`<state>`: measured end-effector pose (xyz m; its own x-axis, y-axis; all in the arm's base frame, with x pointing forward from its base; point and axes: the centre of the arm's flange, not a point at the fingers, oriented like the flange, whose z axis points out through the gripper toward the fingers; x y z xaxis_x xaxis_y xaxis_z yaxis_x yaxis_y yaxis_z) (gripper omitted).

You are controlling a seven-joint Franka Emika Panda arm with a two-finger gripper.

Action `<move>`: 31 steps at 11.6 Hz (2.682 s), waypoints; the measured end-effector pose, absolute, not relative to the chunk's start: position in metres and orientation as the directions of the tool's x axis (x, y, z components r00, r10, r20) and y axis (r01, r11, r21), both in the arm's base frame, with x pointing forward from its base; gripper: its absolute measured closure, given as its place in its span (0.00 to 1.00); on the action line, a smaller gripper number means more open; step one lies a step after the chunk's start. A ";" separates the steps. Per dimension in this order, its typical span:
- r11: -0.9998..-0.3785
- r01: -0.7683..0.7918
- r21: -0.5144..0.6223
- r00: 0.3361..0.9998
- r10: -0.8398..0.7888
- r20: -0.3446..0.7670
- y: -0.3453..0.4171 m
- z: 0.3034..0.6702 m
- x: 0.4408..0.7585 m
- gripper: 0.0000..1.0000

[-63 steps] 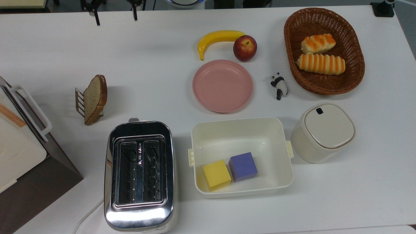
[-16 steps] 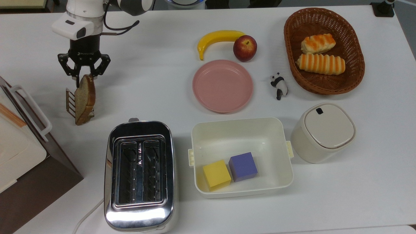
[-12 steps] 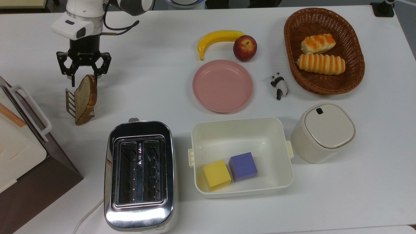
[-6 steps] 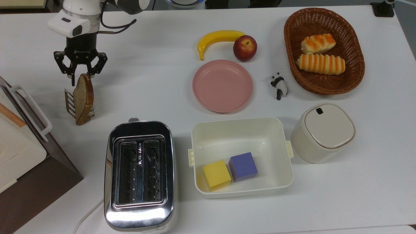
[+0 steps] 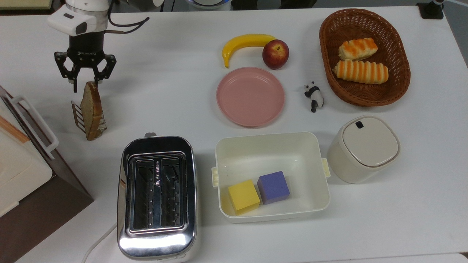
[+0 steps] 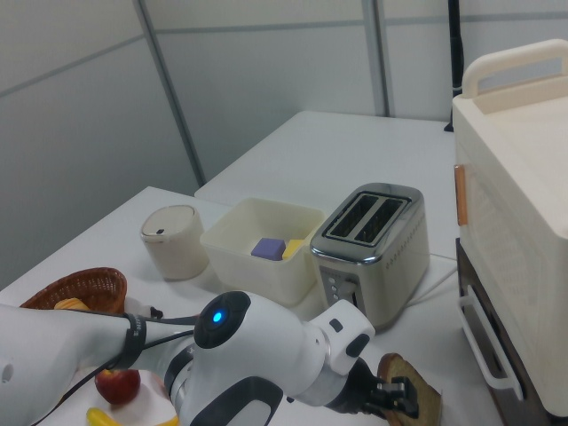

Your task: Put the bread in the toaster

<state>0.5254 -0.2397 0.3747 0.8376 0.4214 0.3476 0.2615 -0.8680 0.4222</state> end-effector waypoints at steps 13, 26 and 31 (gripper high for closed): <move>-0.945 0.178 0.276 0.904 0.267 0.333 -0.209 0.500 0.578 0.90; -0.989 -0.120 0.081 0.809 -0.050 0.585 -0.043 0.563 0.697 0.90; -0.992 -0.112 0.053 0.767 -0.052 0.640 -0.012 0.545 0.720 0.90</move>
